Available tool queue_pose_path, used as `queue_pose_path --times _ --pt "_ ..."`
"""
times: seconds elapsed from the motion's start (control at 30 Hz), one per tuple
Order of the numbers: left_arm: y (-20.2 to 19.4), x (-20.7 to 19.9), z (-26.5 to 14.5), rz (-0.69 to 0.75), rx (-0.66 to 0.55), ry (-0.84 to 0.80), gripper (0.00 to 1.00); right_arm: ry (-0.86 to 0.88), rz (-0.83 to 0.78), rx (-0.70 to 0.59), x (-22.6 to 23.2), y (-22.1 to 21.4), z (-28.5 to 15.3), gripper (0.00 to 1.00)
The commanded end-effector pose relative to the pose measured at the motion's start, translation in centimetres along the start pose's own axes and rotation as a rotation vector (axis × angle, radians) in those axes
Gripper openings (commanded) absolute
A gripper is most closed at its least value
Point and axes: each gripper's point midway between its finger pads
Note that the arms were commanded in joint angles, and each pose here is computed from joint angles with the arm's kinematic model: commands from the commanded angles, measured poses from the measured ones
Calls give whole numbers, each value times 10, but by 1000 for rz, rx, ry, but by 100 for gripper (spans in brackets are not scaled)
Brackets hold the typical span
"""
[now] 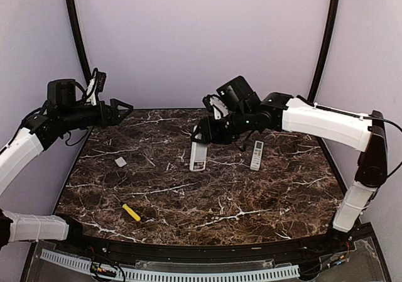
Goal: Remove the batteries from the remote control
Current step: Place the remote control without the battery cover at the center of the board.
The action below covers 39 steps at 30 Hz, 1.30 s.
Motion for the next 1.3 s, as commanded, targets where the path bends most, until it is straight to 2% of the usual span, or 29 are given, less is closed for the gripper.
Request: queue_pose_path --times 0.0,0.13,0.23,0.37,0.57,0.83,1.07,1.27 --pt "-10 67 -8 -116 -23 215 99 -152 120 122 -31 -27 15 5" --pt "-8 96 -19 -105 -57 350 99 -298 166 254 -61 -59 40 3" --pt "-7 103 -24 -68 -69 399 99 -375 181 303 -77 -72 52 3" --pt "-12 108 -27 -45 -58 428 99 -457 205 345 -93 -83 64 4" --pt "-12 113 -34 -23 -69 468 99 -476 240 355 -100 -90 86 7" --pt "-14 111 -32 -26 -61 452 99 -546 265 354 -116 -98 92 25" --pt "-16 113 -31 -28 -56 453 99 -555 269 359 -121 -102 98 45" --pt "-17 114 -30 -28 -49 457 98 -545 262 353 -121 -101 100 71"
Point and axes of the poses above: each gripper's point midway between its finger pads, its own z axis out along the fingers, its own x axis along the line the jaws close on, y = z × x, and after that the axes turned 9 degrees about -z, right-handed
